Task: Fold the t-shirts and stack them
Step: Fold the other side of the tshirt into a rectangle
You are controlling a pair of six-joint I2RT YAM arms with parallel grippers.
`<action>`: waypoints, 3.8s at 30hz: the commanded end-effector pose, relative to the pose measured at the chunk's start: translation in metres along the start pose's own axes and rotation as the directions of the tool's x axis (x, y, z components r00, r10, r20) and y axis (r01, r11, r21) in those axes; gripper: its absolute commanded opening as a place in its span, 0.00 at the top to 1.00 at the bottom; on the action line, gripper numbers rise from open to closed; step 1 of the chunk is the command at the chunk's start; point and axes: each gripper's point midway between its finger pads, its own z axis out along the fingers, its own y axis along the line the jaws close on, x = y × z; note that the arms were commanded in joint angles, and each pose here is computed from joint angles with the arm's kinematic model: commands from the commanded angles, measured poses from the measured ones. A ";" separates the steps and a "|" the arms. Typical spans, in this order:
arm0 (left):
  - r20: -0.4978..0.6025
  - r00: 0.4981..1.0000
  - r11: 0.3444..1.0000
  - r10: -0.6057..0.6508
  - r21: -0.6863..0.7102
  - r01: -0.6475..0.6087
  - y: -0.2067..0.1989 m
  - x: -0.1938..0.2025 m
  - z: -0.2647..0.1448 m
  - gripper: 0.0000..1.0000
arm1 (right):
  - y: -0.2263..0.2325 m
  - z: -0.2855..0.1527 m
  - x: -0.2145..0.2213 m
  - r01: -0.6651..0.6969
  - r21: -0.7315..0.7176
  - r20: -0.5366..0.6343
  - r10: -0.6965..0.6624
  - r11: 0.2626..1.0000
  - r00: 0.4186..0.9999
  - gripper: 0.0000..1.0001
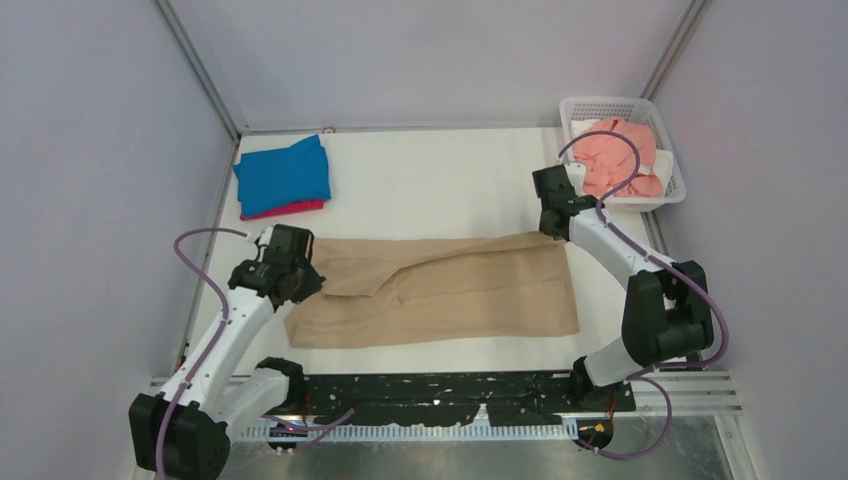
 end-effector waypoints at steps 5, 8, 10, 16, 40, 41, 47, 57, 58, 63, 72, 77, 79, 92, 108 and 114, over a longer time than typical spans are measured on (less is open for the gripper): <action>0.002 1.000 0.999 0.007 0.041 -0.007 0.001 0.005 -0.008 1.00 | -0.008 -0.014 -0.003 -0.020 -0.004 0.047 0.020 1.000 0.999 0.95; 0.004 1.000 0.999 0.004 0.040 -0.004 0.002 0.006 -0.008 1.00 | -0.008 -0.015 0.004 -0.021 -0.016 0.040 0.022 1.000 0.999 0.95; 0.000 1.000 0.999 0.011 0.043 -0.011 0.001 0.005 -0.011 1.00 | -0.010 -0.017 0.007 -0.021 -0.017 0.039 0.022 1.000 0.999 0.95; 0.003 1.000 0.999 0.013 0.032 -0.013 0.002 0.003 -0.009 1.00 | -0.015 -0.024 0.012 -0.024 -0.021 0.034 0.025 1.000 0.999 0.95; -0.099 0.995 0.997 -0.001 -0.077 -0.006 0.036 0.048 0.026 1.00 | -0.029 -0.014 0.076 -0.005 0.052 -0.078 0.009 0.999 0.997 0.91; -0.098 0.995 0.996 0.000 -0.086 -0.009 0.039 0.048 0.028 1.00 | -0.033 -0.015 0.078 -0.004 0.069 -0.080 0.010 0.998 0.997 0.91; -0.076 0.997 0.987 0.026 -0.158 -0.037 0.054 0.043 0.021 0.82 | -0.052 -0.018 0.087 -0.010 0.179 -0.102 0.029 0.984 0.994 0.67; 0.010 0.998 0.986 0.062 0.155 -0.063 0.005 0.021 -0.024 0.02 | -0.026 -0.052 0.034 -0.128 -0.073 0.077 0.133 0.989 0.988 0.02; 0.025 0.997 0.976 0.072 0.204 -0.076 -0.004 0.017 -0.028 0.01 | -0.022 -0.059 0.028 -0.134 -0.119 0.104 0.147 0.984 0.984 0.04; 0.017 0.994 0.894 0.110 0.435 -0.107 -0.069 0.003 -0.035 0.00 | 0.042 -0.080 0.012 -0.100 -0.492 0.139 0.191 0.865 0.972 0.05; -0.054 0.982 0.940 0.182 0.302 -0.158 -0.111 -0.036 0.018 0.00 | 0.088 -0.052 0.026 -0.119 -0.596 0.051 0.186 0.794 0.981 0.05; -0.047 0.985 0.935 0.164 0.325 -0.140 -0.121 -0.041 0.042 0.00 | 0.081 -0.029 0.036 -0.104 -0.540 0.086 0.178 0.835 0.980 0.05; -0.091 0.983 0.941 0.162 0.315 -0.126 -0.121 -0.035 0.049 0.00 | 0.082 -0.024 0.041 -0.114 -0.541 0.084 0.188 0.833 0.979 0.05; -0.086 0.992 0.995 0.091 -0.023 -0.093 0.027 0.035 0.029 0.01 | 0.083 -0.010 0.051 -0.129 -0.508 0.043 0.175 0.852 0.984 0.05; -0.217 0.976 0.999 0.037 0.011 -0.036 0.039 0.082 0.040 0.51 | 0.078 -0.005 0.056 -0.131 -0.472 0.027 0.162 0.872 0.986 0.05; -0.184 0.983 0.999 0.020 0.049 -0.011 0.028 0.072 0.034 0.65 | 0.074 -0.006 0.055 -0.132 -0.463 0.033 0.166 0.876 0.986 0.05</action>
